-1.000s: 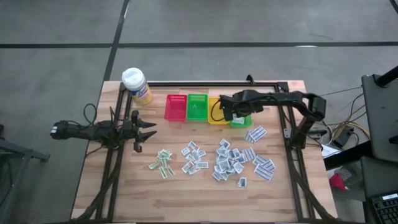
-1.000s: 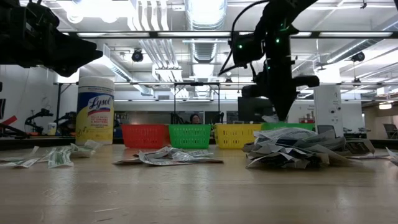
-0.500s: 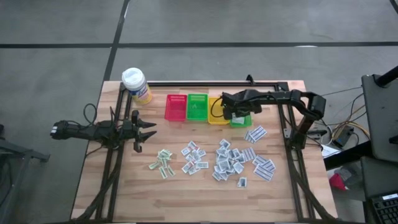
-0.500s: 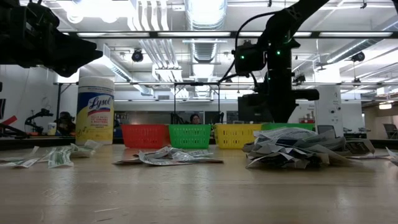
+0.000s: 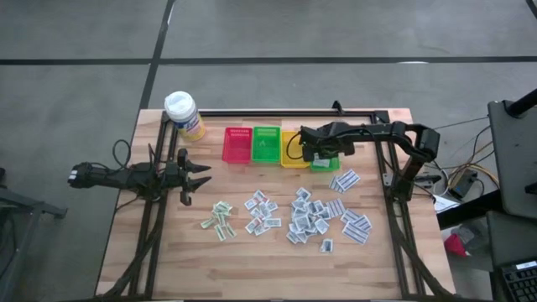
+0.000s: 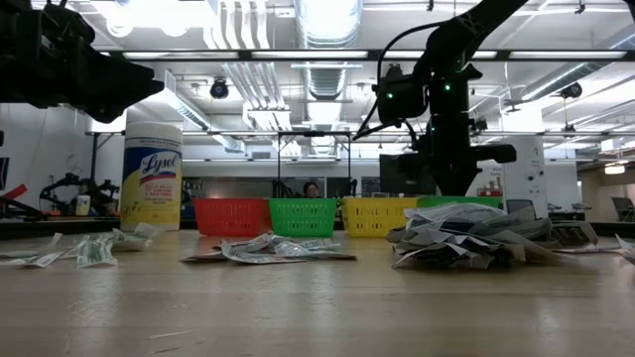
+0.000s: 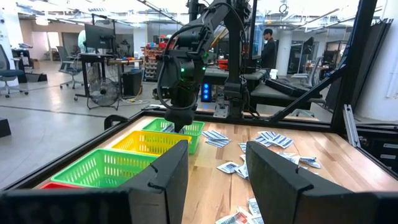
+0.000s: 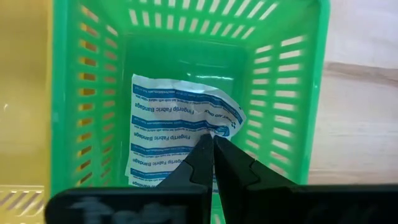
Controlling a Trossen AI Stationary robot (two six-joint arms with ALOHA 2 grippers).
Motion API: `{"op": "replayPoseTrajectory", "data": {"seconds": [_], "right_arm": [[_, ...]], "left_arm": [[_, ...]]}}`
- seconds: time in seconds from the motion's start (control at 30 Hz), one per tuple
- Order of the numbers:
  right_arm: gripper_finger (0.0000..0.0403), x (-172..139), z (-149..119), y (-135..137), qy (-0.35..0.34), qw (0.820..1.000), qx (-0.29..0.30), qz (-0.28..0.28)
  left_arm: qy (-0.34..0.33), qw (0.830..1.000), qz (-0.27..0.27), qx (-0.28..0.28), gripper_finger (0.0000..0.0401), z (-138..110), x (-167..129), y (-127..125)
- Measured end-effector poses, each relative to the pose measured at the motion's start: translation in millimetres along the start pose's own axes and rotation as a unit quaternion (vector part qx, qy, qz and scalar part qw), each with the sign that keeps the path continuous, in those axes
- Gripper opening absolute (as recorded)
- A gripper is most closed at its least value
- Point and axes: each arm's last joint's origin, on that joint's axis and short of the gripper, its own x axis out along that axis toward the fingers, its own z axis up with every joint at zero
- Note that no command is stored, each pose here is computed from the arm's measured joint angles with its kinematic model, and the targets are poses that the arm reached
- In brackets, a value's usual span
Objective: Pick & Place First Aid Supplies
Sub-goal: Put the blue bandage into the right green bin
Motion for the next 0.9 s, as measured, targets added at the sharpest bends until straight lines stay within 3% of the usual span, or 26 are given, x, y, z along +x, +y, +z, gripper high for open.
{"op": "replayPoseTrajectory", "data": {"seconds": [0.4,0.7,0.9], "right_arm": [[0.0017,0.0,0.2,0.3,-0.001,1.000,0.004,0.001],[0.0088,-1.8,2.7,-1.8,0.002,1.000,0.004,0.006],[0.0120,-28.6,10.3,-3.0,-0.014,0.999,-0.018,0.036]], "left_arm": [[0.000,1.000,0.000,0.000,0.0158,0.2,0.0,0.0],[0.000,1.000,0.000,0.000,0.0158,0.1,0.0,0.0],[0.000,1.000,0.000,0.000,0.0158,0.0,0.0,0.0]]}}
